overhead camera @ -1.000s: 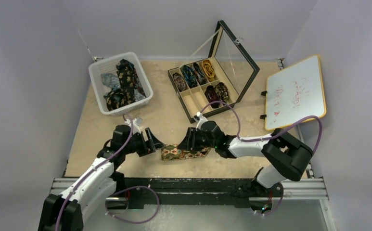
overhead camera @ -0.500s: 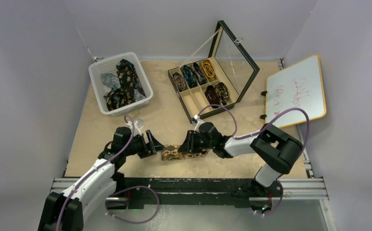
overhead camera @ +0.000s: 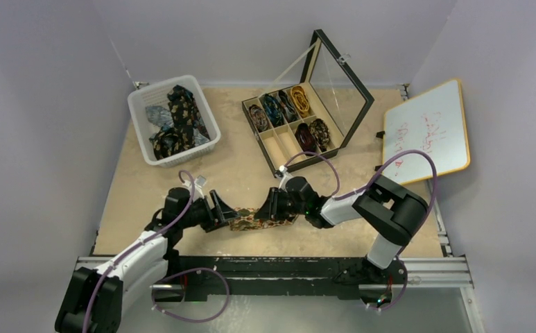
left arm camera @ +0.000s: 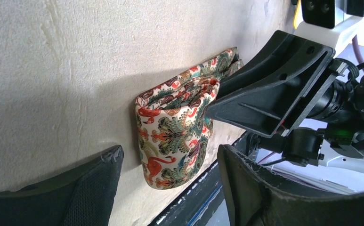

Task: Roll the ties
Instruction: Roll the tie at the center of the board.

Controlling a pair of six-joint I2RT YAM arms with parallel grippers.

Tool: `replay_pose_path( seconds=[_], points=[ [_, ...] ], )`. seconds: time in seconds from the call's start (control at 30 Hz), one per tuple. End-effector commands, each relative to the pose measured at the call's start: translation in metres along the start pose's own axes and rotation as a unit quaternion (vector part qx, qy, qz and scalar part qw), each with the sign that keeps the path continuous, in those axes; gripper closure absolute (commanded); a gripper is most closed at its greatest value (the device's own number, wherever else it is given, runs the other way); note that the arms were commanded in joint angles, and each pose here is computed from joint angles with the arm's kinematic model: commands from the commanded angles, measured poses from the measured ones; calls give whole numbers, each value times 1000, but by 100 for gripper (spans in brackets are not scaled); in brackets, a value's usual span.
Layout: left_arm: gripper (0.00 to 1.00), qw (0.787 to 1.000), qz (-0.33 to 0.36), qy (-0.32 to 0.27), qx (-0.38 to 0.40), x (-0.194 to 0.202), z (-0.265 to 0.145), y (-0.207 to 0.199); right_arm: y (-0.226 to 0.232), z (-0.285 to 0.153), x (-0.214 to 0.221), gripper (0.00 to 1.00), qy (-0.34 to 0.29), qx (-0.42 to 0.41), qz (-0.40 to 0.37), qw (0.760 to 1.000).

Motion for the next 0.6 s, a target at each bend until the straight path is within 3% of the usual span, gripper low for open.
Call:
replay_pose_path(
  seconds=[0.0, 0.27, 0.57],
  points=[
    [29, 1000, -22, -14, 13, -3, 3, -1, -13, 0, 17, 74, 22, 13, 21, 999],
    [34, 999, -31, -20, -13, -3, 11, 9, -15, 4, 21, 76, 28, 8, 37, 999],
    [52, 999, -20, -19, -28, -2, 18, 10, -16, 6, 20, 76, 30, 9, 42, 999]
  ],
)
Point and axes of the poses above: each gripper's point midway between its finger pads, its own z axis out along the fingers, its own y axis along the line the jaws close on, x = y × z, the point moved 1 cm from there along -z, back along the fingers, and after that the axes turned 11 degrees about -z, right-handed, at the moved point
